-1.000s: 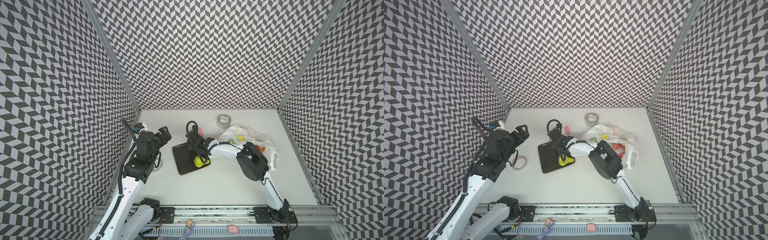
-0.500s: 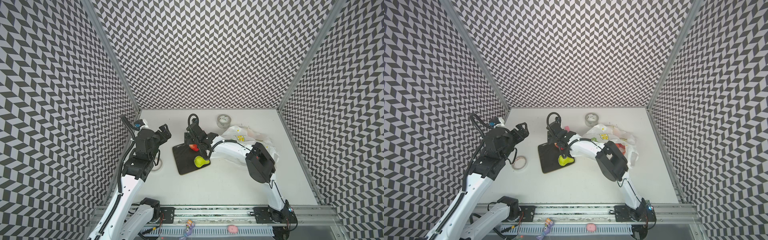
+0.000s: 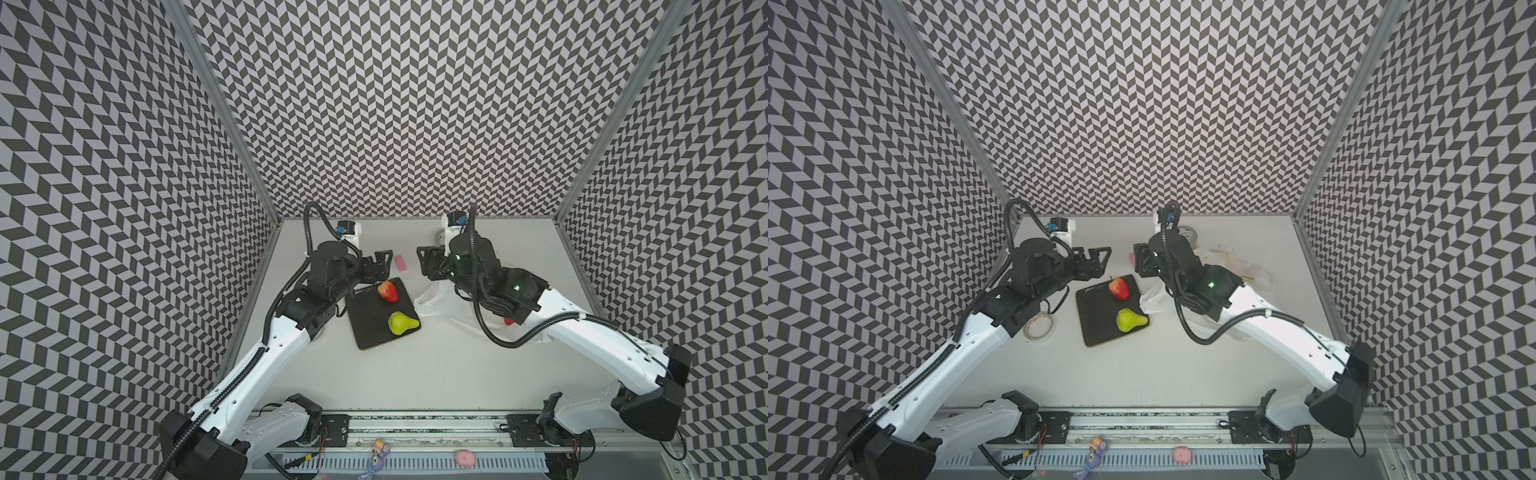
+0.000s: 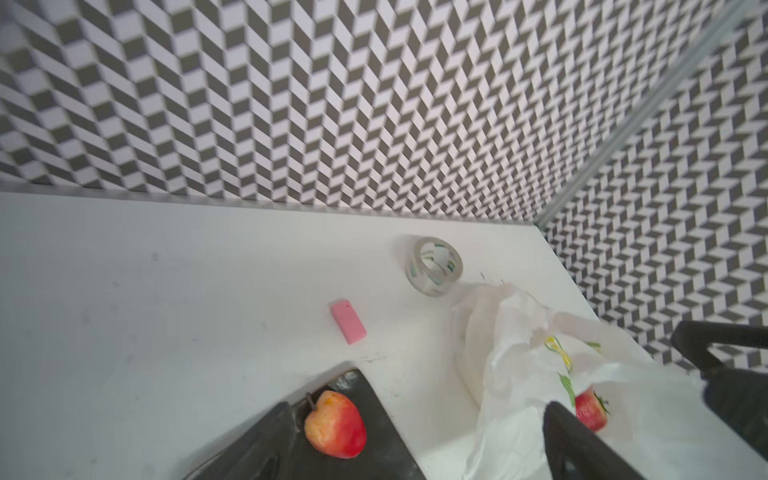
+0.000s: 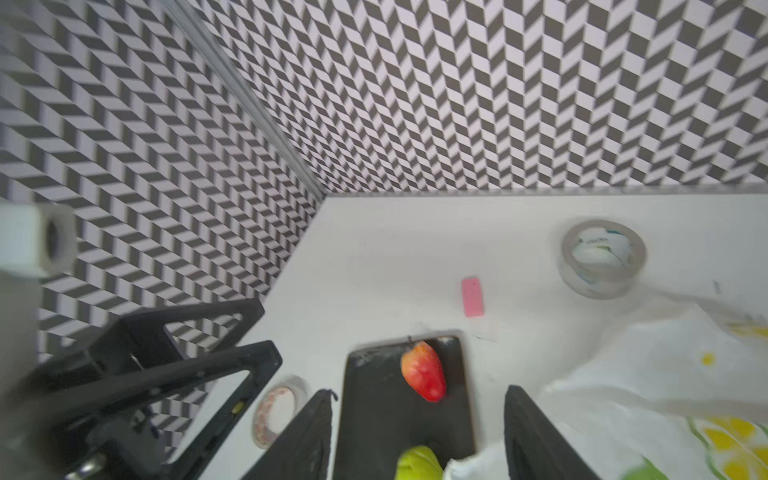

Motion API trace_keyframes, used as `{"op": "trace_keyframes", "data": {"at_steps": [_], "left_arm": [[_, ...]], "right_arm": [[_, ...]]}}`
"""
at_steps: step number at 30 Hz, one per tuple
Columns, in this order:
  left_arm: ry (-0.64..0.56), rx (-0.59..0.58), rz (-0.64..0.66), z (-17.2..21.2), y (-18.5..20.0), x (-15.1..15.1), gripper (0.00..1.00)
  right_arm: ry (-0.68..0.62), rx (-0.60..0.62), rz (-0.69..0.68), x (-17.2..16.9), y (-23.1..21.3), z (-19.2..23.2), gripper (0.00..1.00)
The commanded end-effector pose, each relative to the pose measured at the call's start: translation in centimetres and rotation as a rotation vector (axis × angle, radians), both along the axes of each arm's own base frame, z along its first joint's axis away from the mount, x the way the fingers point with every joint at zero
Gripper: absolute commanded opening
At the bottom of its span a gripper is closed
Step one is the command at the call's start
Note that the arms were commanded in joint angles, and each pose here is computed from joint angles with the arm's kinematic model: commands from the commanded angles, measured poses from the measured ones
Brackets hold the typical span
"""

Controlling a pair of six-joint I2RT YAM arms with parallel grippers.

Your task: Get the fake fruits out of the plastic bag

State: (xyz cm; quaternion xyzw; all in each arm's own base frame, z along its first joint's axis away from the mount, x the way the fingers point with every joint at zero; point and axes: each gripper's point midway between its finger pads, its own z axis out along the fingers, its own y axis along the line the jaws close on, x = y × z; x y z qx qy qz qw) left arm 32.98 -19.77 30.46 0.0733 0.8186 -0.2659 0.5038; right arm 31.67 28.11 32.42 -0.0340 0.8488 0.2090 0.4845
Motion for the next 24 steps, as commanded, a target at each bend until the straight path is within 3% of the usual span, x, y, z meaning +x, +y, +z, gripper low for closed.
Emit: {"op": "trace_keyframes", "data": {"at_steps": [1, 9, 17, 21, 24], "left_arm": [[-0.031, 0.006, -0.212, 0.0, -4.7, -1.5, 0.95], [0.106, 0.090, -0.507, -6.5, -12.0, -4.0, 0.97], [0.118, 0.175, -0.551, -10.2, -15.1, -3.4, 0.98], [0.145, 0.208, -0.516, -12.3, -15.9, -1.8, 0.85], [0.155, 0.202, -0.515, -13.0, -16.7, -1.2, 0.66]], "right_arm": [[0.133, -0.141, -0.118, -1.5, -5.3, -5.5, 0.62], [0.332, -0.052, -0.297, -2.3, -13.2, -13.0, 0.55], [0.392, -0.081, -0.407, -1.7, -17.2, -17.5, 0.54], [0.423, -0.068, -0.434, -2.1, -18.1, -19.7, 0.54], [0.454, -0.050, -0.467, -2.8, -18.9, -21.5, 0.54]]}}
